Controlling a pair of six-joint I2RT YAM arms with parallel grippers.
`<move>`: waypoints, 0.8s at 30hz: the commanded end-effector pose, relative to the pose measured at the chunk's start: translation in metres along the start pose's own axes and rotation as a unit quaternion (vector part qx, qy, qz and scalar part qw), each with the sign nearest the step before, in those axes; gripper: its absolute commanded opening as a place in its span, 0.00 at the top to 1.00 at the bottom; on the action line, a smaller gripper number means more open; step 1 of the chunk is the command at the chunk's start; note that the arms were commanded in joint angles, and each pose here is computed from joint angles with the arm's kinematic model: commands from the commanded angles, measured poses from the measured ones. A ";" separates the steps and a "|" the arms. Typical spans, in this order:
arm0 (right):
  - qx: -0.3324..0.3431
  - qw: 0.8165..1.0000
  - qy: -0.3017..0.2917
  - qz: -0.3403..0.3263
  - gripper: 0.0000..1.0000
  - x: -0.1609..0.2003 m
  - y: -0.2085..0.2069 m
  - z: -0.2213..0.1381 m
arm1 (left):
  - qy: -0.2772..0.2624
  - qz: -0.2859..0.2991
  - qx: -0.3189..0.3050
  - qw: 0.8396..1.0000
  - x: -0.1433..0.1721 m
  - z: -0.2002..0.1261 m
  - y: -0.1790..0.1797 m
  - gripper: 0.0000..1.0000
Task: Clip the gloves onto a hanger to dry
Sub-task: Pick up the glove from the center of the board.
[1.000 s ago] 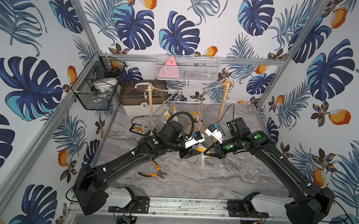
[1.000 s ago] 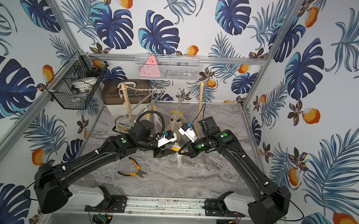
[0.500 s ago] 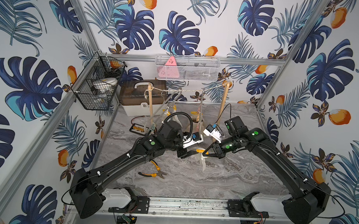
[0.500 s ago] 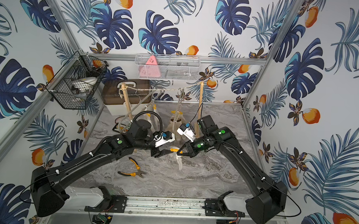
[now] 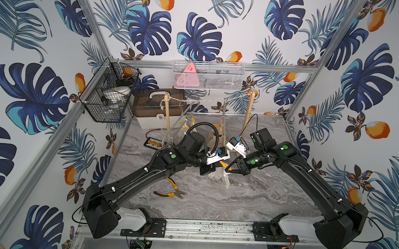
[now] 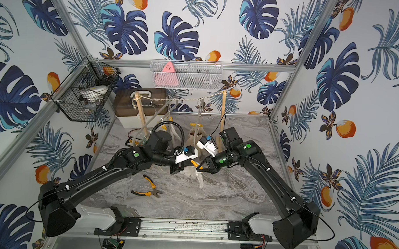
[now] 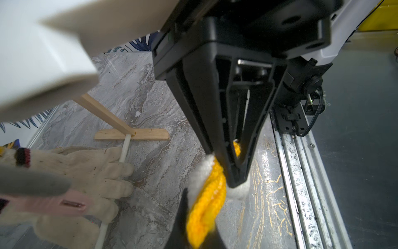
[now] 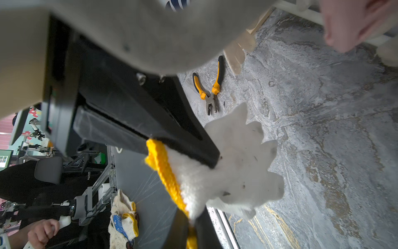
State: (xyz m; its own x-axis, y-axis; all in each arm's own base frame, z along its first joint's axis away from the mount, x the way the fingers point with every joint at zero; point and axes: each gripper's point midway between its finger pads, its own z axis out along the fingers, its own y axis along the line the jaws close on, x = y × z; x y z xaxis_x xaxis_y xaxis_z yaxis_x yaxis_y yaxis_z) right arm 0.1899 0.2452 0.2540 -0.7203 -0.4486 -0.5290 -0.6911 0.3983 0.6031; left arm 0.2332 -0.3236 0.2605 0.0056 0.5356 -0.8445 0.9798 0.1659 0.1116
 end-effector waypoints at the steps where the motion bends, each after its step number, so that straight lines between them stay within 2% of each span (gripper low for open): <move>1: 0.039 0.999 -0.024 -0.012 0.66 -0.006 -0.011 -0.005 | 0.008 -0.019 0.010 1.000 0.004 0.000 -0.004 1.00; 4: 0.066 0.995 -0.067 -0.039 0.50 -0.012 -0.015 -0.010 | 0.007 -0.037 0.013 0.999 0.007 0.003 -0.004 1.00; 6: 0.077 0.991 -0.099 -0.052 0.47 -0.012 -0.019 -0.010 | 0.006 -0.053 0.013 0.998 0.010 0.004 -0.003 1.00; 9: 0.087 0.984 -0.135 -0.075 0.46 -0.011 -0.022 -0.011 | -0.003 -0.088 0.017 0.996 0.009 0.004 0.003 1.00; 14: 0.093 0.979 -0.162 -0.085 0.46 -0.004 -0.034 -0.002 | -0.038 -0.134 0.034 0.990 0.002 0.000 0.005 1.00; 17: 0.094 0.976 -0.177 -0.087 0.48 -0.010 -0.036 -0.002 | -0.030 -0.143 0.050 0.988 0.005 0.002 0.001 1.00; 20: 0.077 0.973 -0.195 -0.098 0.57 -0.021 -0.029 -0.003 | -0.021 -0.145 0.059 0.987 0.008 0.002 -0.002 1.00; 24: 0.060 0.974 -0.194 -0.105 0.85 -0.023 -0.024 -0.001 | -0.018 -0.148 0.056 0.987 0.010 0.000 0.001 1.00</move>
State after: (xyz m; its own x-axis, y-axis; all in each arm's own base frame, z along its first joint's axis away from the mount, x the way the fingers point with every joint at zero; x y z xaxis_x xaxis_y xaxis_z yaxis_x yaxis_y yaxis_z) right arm 0.2206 0.2381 0.2391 -0.5561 -0.2274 -0.7994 -0.7817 0.4699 0.4101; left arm 0.2354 -0.3183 0.2466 -0.2780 0.4573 -0.8448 0.9542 0.2329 -0.1879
